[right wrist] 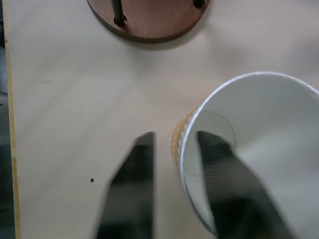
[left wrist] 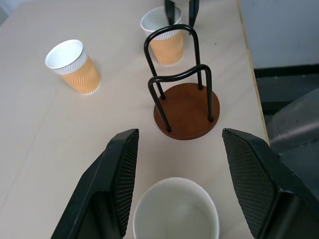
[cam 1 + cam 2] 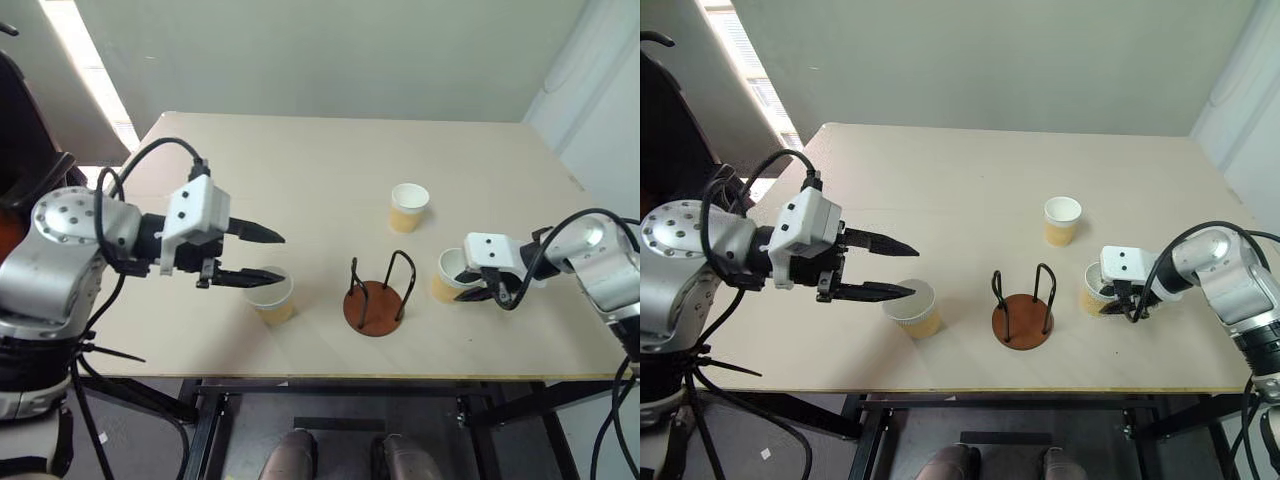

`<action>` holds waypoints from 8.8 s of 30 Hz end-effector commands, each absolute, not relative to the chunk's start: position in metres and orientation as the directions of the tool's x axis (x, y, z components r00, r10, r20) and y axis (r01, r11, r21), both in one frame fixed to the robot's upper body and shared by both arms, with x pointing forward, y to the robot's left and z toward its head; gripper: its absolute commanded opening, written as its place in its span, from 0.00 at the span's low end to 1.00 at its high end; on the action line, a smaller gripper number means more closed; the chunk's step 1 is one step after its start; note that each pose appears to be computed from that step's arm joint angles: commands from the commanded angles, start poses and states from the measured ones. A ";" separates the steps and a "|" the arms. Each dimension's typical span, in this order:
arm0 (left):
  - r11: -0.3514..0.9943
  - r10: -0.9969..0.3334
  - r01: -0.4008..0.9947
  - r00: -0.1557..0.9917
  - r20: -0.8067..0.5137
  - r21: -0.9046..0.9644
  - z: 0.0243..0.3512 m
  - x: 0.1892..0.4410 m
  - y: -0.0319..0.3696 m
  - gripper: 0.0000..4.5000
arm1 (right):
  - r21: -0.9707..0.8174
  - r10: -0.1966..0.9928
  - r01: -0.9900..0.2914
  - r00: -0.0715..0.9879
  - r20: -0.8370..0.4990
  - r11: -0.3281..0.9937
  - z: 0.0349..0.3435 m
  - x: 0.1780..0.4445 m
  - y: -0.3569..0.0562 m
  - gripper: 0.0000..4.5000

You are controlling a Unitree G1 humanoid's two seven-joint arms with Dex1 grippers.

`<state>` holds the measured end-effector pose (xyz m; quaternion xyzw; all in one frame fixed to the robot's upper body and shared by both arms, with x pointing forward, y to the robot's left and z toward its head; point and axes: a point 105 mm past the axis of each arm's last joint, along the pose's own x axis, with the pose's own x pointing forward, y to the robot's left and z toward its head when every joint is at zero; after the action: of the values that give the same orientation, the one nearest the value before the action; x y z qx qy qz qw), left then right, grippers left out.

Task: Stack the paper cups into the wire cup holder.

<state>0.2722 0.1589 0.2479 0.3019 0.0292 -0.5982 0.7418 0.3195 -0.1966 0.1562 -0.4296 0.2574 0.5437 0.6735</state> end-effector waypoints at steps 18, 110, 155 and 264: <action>0.234 -0.848 0.898 0.376 -0.374 0.372 0.247 0.268 0.185 1.00 | -0.497 0.806 -0.801 0.030 -0.591 -0.334 0.295 0.256 -0.105 0.00; 0.225 -0.882 0.877 0.369 -0.294 0.424 0.267 0.270 0.170 1.00 | -0.473 0.816 -0.801 -0.033 -0.577 -0.367 0.294 0.277 -0.096 0.01; 0.274 -0.813 0.868 0.439 -0.381 0.414 0.250 0.267 0.190 1.00 | -0.453 0.661 -0.732 0.005 -0.751 -0.508 0.247 0.295 -0.083 0.56; -0.489 -0.816 0.780 -0.251 -0.521 0.389 0.270 0.321 0.013 0.31 | -0.353 0.844 -0.888 0.414 -0.340 0.293 0.266 0.246 -0.151 0.78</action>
<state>0.3265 0.0137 0.2649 0.3407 -0.0221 -0.7810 0.5230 0.2499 -0.1524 0.2590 -0.2357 0.0604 0.5419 0.8044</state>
